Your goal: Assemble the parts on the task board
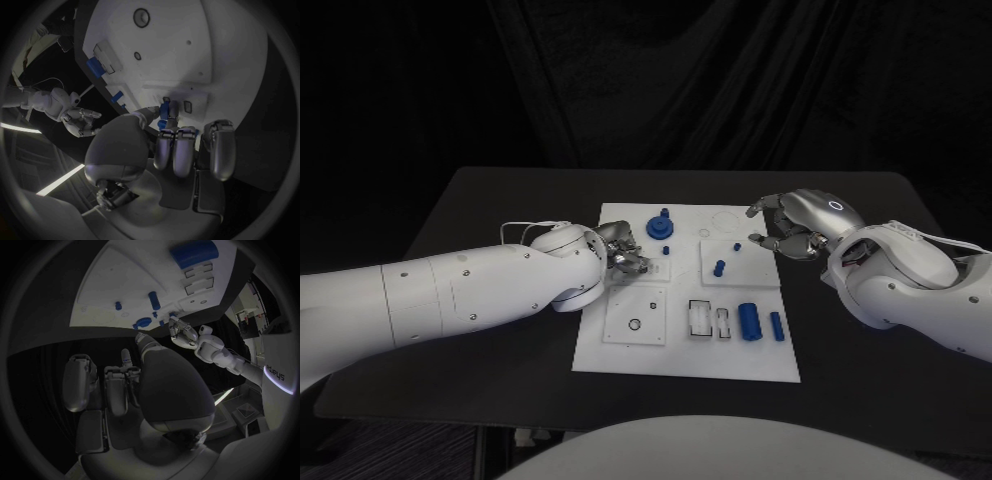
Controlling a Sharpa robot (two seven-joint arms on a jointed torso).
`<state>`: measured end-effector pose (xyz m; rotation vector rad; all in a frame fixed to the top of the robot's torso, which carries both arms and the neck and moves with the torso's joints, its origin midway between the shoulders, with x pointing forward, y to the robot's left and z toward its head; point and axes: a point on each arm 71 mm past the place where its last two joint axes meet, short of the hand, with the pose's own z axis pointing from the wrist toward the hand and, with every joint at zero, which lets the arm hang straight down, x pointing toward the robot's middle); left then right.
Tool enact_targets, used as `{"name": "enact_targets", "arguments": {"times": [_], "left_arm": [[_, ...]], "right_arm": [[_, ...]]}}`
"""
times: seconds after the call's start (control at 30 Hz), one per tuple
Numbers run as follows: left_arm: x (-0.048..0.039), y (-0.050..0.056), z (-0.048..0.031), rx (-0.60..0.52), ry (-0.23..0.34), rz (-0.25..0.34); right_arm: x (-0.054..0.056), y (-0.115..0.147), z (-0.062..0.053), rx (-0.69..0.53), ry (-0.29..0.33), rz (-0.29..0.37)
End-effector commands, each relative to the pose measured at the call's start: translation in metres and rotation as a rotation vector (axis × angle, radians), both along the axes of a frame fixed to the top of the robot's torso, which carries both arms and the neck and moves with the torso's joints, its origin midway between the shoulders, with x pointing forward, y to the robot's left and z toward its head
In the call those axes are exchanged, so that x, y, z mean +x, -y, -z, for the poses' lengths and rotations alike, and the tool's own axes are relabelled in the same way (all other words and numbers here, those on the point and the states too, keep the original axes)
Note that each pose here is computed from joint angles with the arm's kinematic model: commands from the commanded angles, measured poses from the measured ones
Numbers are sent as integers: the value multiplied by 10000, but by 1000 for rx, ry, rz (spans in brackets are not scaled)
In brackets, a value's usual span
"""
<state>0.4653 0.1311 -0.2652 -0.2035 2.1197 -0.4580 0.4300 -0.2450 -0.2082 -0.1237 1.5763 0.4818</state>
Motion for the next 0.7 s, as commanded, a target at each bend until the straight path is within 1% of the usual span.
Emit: {"name": "enact_targets", "arguments": {"times": [0.03, 0.27, 0.7], "left_arm": [[-27, -14, 69, 9, -21, 10], [-22, -16, 89, 7, -21, 12], [-83, -59, 117, 19, -49, 22]], "right_arm": [[2, 17, 18, -2, -17, 20], [4, 21, 21, -3, -19, 21], [6, 29, 29, -9, -27, 24]]}}
